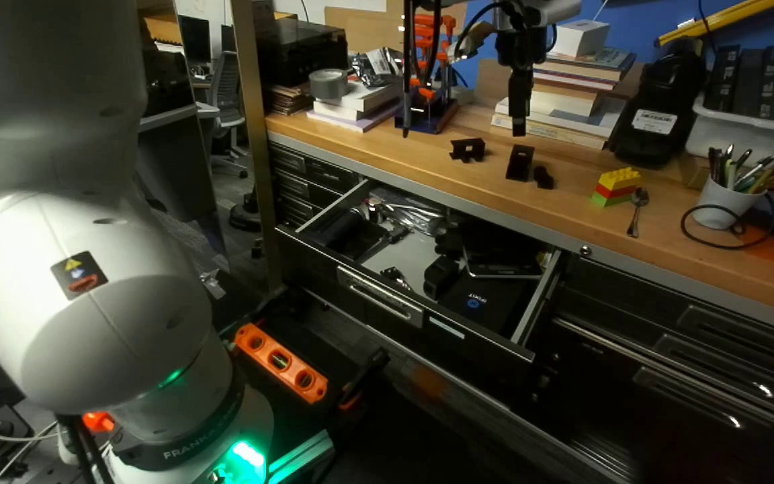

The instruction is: Put the three black objects in the open drawer then close the drawer

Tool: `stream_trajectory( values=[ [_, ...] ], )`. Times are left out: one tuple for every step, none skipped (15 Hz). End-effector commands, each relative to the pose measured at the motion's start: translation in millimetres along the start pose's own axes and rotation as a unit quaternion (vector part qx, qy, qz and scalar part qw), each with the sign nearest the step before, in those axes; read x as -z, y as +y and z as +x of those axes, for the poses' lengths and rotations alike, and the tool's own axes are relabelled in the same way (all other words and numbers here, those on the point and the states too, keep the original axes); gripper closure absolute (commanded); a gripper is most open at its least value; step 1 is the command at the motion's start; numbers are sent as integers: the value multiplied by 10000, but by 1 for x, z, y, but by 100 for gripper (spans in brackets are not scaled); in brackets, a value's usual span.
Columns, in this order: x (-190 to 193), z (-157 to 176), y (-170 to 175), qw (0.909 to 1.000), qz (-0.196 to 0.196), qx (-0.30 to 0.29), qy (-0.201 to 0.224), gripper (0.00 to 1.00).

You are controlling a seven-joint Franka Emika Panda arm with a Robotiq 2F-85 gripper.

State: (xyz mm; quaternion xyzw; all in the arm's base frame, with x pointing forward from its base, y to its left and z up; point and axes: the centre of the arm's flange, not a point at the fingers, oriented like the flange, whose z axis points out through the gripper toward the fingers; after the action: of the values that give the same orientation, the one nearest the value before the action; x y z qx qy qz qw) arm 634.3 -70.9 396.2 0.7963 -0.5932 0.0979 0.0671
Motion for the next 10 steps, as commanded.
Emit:
stream_trajectory(
  values=[
    [-9,23,-23,9966,5,-785,-230,0],
    [-14,28,-22,9951,18,-916,-362,0],
    [-19,34,-20,9937,39,-1016,-465,0],
    [-24,40,-19,9918,23,-1128,-603,0],
    [-29,45,-18,9898,17,-1236,-703,0],
    [-33,49,-16,9883,15,-1324,-760,0],
    [-39,52,-15,9870,-2,-1382,-817,0],
    [-46,54,-15,9860,-16,-1433,-856,0],
    [-56,54,-15,9855,-20,-1434,-911,0],
    [-62,56,-16,9845,-31,-1465,-962,0]
  ],
)
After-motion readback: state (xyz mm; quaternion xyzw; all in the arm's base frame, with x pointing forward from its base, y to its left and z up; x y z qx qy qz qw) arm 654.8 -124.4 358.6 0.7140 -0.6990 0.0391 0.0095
